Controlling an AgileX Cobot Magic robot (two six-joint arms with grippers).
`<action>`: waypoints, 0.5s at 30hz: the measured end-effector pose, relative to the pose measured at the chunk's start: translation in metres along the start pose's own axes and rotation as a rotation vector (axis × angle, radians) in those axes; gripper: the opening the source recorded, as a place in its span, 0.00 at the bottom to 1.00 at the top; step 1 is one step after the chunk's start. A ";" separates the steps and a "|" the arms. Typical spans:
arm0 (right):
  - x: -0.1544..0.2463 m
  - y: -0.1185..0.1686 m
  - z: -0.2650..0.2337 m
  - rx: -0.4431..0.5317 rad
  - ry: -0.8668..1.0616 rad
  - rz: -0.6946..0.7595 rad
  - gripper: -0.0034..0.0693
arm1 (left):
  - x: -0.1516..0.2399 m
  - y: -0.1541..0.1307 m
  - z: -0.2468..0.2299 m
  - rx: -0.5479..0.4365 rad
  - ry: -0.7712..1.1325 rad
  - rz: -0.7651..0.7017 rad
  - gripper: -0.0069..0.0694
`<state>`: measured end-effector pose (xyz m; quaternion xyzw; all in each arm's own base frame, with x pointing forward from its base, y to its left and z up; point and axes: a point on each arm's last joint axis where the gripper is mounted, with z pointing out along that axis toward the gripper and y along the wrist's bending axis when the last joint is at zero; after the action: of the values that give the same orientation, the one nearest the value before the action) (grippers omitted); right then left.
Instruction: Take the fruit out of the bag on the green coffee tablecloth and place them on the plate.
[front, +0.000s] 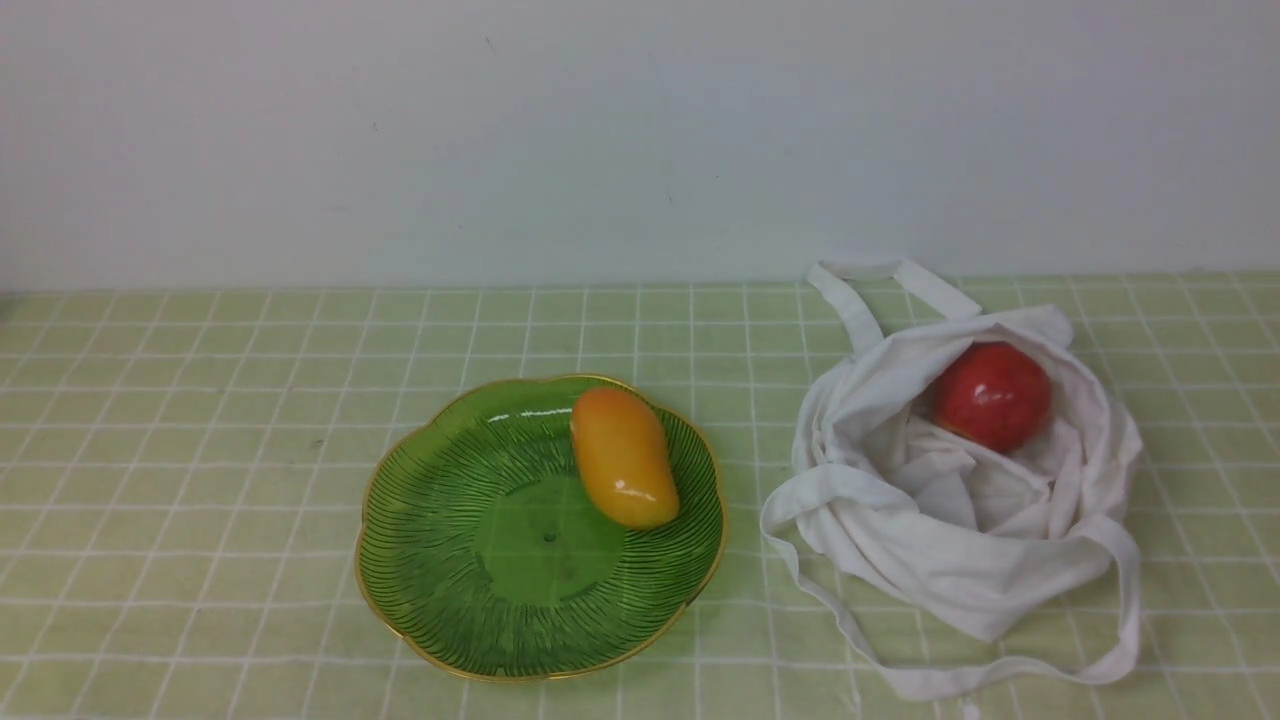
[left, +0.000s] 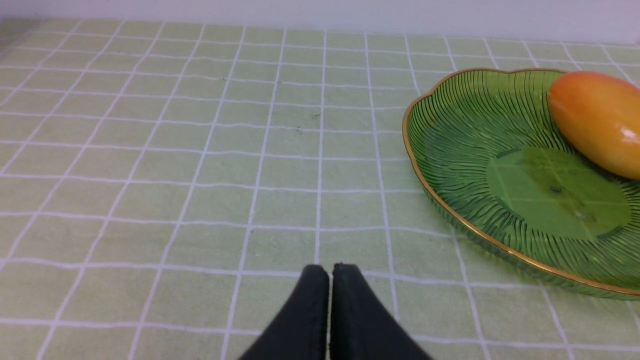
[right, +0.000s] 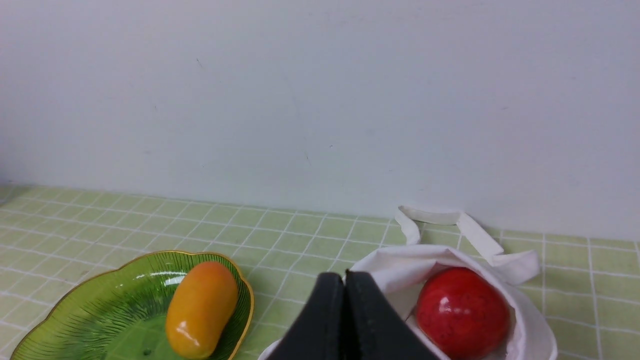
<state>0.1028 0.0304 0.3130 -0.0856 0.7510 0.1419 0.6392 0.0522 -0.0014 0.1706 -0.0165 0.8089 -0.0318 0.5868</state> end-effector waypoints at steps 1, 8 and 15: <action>0.000 0.000 0.000 -0.001 0.001 0.000 0.03 | 0.000 0.000 0.000 0.000 0.000 0.000 0.08; 0.000 0.000 0.000 -0.004 0.003 0.000 0.03 | 0.000 0.000 0.000 0.000 0.000 0.000 0.08; 0.000 0.001 0.000 -0.006 0.005 0.001 0.03 | 0.000 0.000 0.000 0.000 0.000 0.000 0.08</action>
<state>0.1025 0.0309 0.3127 -0.0875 0.7521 0.1439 0.6372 0.0522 -0.0014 0.1706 -0.0165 0.8089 -0.0318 0.5868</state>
